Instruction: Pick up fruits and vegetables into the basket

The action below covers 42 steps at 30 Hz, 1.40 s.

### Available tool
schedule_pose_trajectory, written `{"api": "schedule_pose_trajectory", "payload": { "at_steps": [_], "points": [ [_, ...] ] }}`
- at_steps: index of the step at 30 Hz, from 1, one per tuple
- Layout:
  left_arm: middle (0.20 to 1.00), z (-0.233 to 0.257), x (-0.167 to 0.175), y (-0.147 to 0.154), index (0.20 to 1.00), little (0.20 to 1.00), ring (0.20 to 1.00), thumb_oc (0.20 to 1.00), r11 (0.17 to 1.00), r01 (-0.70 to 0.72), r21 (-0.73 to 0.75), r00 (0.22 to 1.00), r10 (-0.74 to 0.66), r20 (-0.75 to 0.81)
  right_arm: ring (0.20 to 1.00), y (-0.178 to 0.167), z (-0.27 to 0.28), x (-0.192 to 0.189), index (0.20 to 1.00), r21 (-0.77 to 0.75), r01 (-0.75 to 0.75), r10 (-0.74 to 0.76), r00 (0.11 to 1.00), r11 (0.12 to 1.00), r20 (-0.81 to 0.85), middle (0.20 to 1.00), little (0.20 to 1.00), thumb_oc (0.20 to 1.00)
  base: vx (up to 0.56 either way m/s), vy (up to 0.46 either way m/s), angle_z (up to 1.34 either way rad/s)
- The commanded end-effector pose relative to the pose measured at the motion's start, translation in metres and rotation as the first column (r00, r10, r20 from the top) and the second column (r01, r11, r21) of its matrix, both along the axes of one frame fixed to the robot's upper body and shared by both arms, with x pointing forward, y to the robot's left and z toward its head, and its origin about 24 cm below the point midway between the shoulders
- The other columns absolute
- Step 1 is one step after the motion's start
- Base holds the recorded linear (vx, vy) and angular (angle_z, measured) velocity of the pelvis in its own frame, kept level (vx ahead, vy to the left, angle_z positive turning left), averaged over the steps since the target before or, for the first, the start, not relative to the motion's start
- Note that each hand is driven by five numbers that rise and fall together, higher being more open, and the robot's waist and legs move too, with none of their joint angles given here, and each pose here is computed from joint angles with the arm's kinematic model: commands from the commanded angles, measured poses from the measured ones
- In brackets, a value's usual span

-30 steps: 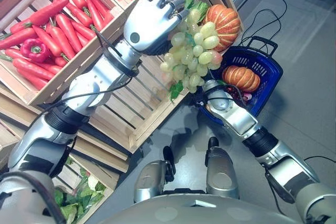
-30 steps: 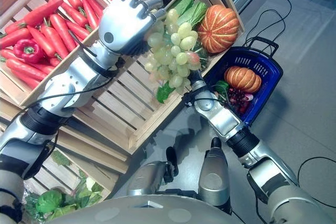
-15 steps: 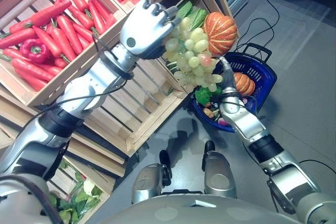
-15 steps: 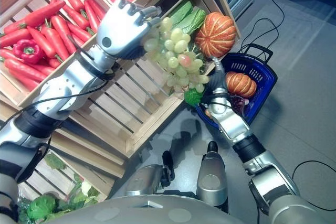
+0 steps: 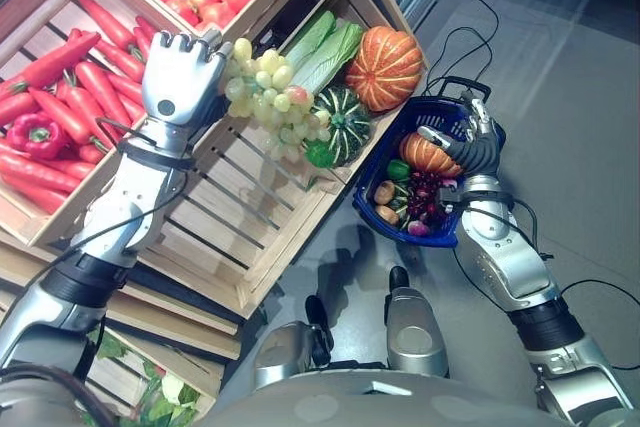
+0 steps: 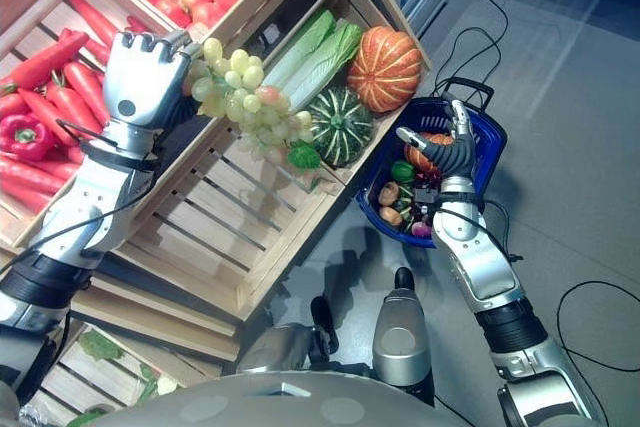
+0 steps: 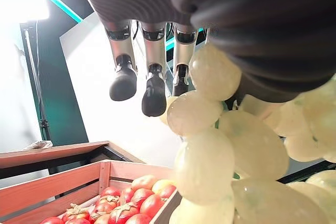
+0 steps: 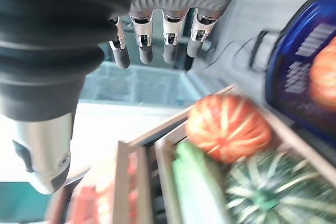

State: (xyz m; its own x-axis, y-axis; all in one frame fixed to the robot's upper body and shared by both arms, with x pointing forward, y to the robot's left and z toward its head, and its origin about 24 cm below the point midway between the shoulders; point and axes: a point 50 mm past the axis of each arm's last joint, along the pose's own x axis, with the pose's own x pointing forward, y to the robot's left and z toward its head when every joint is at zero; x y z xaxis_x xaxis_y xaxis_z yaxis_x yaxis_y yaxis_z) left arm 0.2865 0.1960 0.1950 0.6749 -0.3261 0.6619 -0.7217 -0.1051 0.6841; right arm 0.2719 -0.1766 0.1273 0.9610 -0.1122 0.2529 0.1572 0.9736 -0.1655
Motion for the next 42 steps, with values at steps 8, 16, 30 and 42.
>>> {"api": "schedule_pose_trajectory", "payload": {
  "at_steps": [8,16,30,42],
  "points": [
    [0.200,0.028,-0.002,-0.011,0.200,0.200,0.200,0.200,1.000,-0.006,-0.027,0.981,0.011,0.196,1.000,0.058,0.056,-0.017,1.000,-0.028,-0.418,0.409,0.870,0.908,0.274,1.000,1.000,1.000,0.00,0.004,0.00],
    [0.200,0.030,-0.002,-0.021,0.200,0.200,0.200,0.200,0.991,0.091,-0.098,0.984,-0.074,0.163,1.000,0.084,0.056,-0.017,1.000,-0.063,-0.571,0.568,0.788,0.818,0.237,1.000,1.000,1.000,-0.01,-0.013,0.04],
    [0.200,0.048,-0.006,-0.015,0.200,0.200,0.200,0.200,0.970,0.119,-0.212,0.970,-0.068,0.232,1.000,0.075,0.018,-0.008,1.000,-0.057,-0.429,0.432,0.900,0.902,0.057,1.000,1.000,1.000,-0.01,0.016,0.04],
    [0.200,0.060,-0.014,-0.056,0.200,0.200,0.200,0.200,0.941,0.316,-0.118,0.930,-0.282,0.238,1.000,0.095,0.010,-0.001,1.000,-0.099,-0.469,0.469,0.883,0.878,-0.028,1.000,1.000,1.000,0.00,-0.030,0.01]
  ]
}}
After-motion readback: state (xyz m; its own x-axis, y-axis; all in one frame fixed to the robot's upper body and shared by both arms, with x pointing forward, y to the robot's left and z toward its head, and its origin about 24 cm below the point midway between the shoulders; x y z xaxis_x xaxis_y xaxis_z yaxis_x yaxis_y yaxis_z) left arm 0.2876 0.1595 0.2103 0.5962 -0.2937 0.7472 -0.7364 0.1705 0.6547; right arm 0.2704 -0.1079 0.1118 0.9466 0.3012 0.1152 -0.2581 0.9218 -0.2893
